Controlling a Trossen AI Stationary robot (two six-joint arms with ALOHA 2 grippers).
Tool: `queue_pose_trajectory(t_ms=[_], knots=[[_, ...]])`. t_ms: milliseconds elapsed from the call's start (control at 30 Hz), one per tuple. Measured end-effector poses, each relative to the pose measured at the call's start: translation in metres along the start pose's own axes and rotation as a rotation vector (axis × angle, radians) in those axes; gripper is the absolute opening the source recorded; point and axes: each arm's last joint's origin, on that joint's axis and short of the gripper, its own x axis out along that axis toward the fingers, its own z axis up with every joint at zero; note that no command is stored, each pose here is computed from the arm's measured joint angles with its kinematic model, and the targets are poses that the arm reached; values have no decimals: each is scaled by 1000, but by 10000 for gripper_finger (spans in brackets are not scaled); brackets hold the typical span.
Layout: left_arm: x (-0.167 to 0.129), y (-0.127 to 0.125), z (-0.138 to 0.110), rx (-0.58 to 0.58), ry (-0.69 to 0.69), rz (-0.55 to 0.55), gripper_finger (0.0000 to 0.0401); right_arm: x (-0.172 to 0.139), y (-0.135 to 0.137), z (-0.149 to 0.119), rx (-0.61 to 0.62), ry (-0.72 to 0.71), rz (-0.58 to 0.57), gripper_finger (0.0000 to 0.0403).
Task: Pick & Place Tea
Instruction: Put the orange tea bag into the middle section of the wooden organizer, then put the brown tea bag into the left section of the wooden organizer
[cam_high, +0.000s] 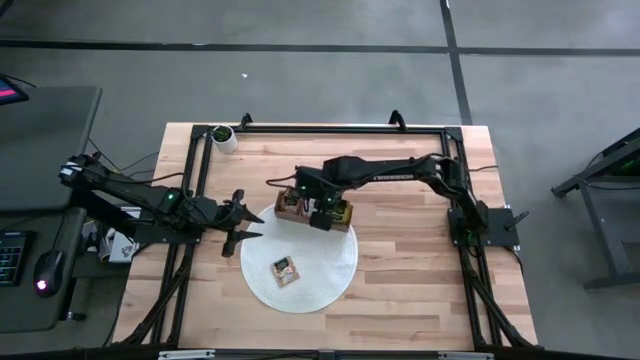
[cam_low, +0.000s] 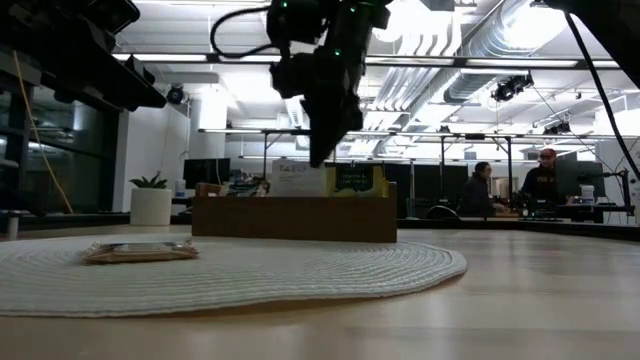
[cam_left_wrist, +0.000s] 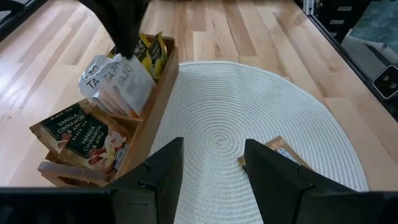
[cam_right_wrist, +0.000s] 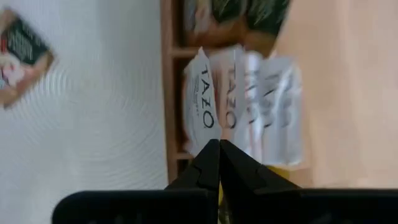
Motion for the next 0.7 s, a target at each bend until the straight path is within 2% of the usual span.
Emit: queue_pose_trajectory(t_ms=[267, 467, 567, 700], knots=[[0, 0, 0, -6, 0, -1, 169, -28, 1, 13, -3, -76, -66, 17], [0, 0, 0, -13, 1, -7, 169, -27, 2, 11, 5, -64, -70, 20], [0, -1, 0, -12, 6, -22, 169, -27, 3, 12, 26, -69, -44, 30], [0, 0, -3, -14, 31, -23, 169, -30, 7, 15, 107, -87, 63, 64]])
